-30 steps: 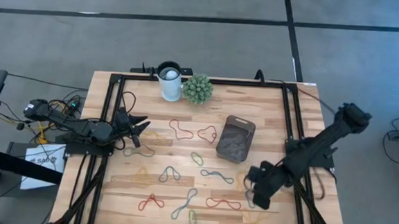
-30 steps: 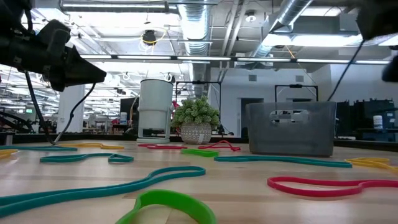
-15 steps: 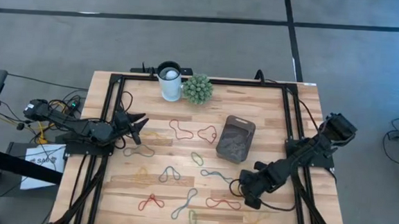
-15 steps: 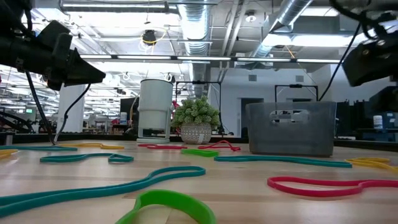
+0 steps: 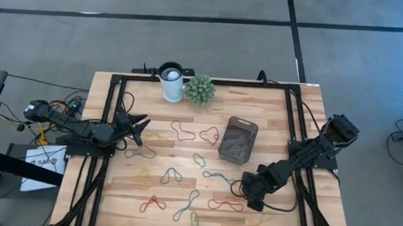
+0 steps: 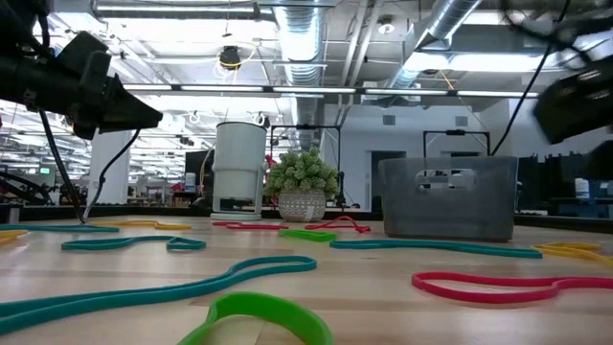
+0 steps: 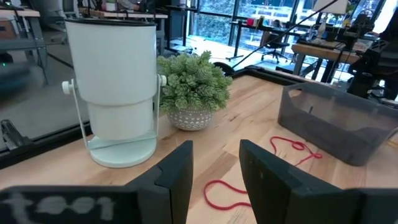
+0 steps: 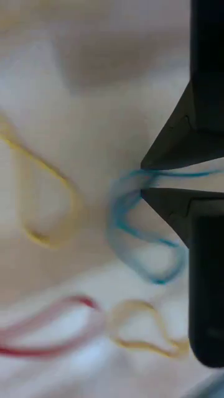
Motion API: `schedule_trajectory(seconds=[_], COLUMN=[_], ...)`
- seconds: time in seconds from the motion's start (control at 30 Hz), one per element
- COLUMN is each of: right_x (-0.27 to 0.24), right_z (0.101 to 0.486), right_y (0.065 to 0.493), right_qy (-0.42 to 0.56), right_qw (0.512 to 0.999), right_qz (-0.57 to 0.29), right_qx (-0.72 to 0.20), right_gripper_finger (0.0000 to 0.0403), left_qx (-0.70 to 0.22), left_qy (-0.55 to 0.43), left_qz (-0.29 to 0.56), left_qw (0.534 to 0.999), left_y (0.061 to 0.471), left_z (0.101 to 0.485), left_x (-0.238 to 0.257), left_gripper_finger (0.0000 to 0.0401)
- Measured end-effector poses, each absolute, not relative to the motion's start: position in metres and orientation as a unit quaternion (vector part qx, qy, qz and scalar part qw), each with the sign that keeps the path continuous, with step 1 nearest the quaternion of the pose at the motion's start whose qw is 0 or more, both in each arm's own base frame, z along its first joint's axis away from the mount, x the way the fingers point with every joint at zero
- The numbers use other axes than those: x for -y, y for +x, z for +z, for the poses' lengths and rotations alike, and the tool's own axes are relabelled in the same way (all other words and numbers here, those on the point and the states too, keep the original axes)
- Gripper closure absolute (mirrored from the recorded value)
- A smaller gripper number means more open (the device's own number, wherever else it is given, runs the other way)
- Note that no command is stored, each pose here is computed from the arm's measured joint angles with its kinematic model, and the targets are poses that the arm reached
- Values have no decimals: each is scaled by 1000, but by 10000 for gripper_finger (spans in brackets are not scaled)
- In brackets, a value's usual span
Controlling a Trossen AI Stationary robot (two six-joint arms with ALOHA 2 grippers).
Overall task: Pick and place items into bin
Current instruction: Put the blue rubber band into the black bin
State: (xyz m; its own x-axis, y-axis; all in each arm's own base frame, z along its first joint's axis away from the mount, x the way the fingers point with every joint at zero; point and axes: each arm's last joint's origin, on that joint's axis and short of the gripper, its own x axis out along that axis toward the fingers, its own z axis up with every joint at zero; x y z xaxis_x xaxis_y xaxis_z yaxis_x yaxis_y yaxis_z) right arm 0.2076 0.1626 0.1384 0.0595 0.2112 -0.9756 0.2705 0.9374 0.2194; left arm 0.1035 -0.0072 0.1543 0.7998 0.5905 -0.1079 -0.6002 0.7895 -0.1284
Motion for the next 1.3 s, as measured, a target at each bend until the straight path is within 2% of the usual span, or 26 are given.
schedule_trajectory(seconds=[0.6,0.83,1.0,1.17,1.3], right_x=[-168,-170,-174,-176,-167], right_z=[129,151,175,218,259], right_y=[200,218,230,245,249], right_qy=[138,138,118,-15,-155], right_qw=[728,754,756,812,833], right_qz=[-32,-20,-4,-28,-122], right_qx=[-671,-641,-643,-583,-517], right_gripper_finger=[394,401,402,402,402], left_qx=[-31,-30,-30,-30,-29], left_qy=[-89,-89,-89,-90,-90], left_qz=[304,307,307,307,307], left_qw=[948,947,947,947,947], left_y=[104,104,104,104,104], left_z=[154,154,154,154,154], left_x=[8,8,8,8,8], left_gripper_finger=[280,280,280,280,280])
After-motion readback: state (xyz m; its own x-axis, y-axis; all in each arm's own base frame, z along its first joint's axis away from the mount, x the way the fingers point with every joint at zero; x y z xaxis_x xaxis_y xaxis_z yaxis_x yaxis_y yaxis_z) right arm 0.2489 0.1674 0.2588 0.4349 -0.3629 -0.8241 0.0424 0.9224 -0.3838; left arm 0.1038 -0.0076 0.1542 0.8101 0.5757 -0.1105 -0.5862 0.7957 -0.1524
